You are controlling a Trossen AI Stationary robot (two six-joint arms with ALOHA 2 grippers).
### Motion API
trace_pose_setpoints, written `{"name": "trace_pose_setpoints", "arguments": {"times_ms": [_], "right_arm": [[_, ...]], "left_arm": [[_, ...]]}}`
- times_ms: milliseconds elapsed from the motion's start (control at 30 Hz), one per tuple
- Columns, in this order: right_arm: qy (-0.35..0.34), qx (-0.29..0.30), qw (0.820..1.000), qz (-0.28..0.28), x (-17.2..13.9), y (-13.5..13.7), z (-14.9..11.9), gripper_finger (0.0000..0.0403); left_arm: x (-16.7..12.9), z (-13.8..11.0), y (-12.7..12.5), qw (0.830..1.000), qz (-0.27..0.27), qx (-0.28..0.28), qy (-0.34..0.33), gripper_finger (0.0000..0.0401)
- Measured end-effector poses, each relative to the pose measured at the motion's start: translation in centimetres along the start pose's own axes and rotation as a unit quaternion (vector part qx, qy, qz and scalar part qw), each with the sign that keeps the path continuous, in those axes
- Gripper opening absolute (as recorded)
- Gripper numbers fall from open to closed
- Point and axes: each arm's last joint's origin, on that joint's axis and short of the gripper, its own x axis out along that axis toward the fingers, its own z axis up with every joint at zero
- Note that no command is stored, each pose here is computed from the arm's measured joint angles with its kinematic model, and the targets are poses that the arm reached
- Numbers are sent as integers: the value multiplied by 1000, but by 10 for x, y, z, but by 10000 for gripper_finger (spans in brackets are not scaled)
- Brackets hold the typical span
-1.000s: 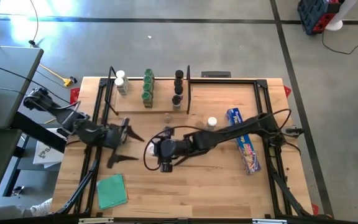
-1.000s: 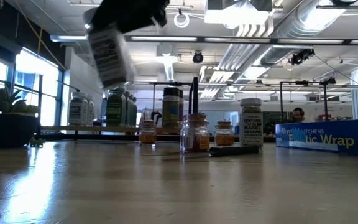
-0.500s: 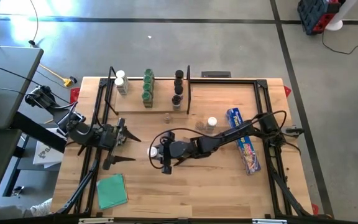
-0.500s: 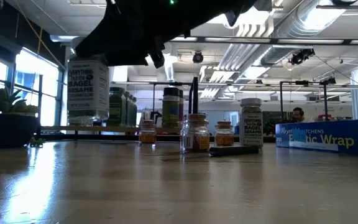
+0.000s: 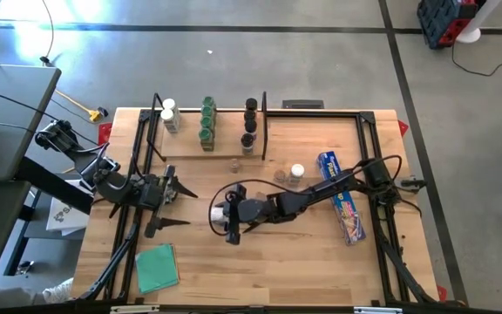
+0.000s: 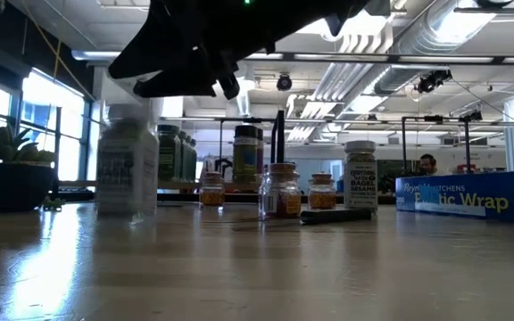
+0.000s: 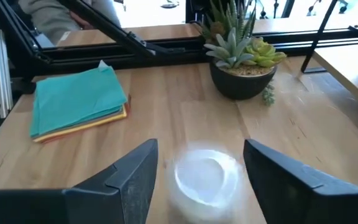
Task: Shelf spices
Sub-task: Put the white lid seasoning bottle on the shelf
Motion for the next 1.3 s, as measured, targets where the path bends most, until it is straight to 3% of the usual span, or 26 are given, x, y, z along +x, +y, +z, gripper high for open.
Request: {"name": "trace_pose_setpoints", "arguments": {"times_ms": [467, 700, 900, 1067, 1300], "right_arm": [[1, -2, 1000, 0, 0, 0, 0, 237], [-22, -29, 999, 6, -18, 6, 33, 238], [32, -68, 994, -76, -61, 14, 67, 238], [83, -94, 978, -165, -109, 27, 83, 238], [77, -98, 971, -201, -142, 48, 96, 238]], "left_arm": [[3, -2, -1, 1000, 0, 1, 10, 326], [16, -7, -3, 999, 19, 1, 32, 326], [36, -21, 0, 992, 61, -66, 89, 326], [43, -39, -1, 972, 98, -139, 161, 326], [66, -58, 0, 938, 146, -224, 219, 326]]}}
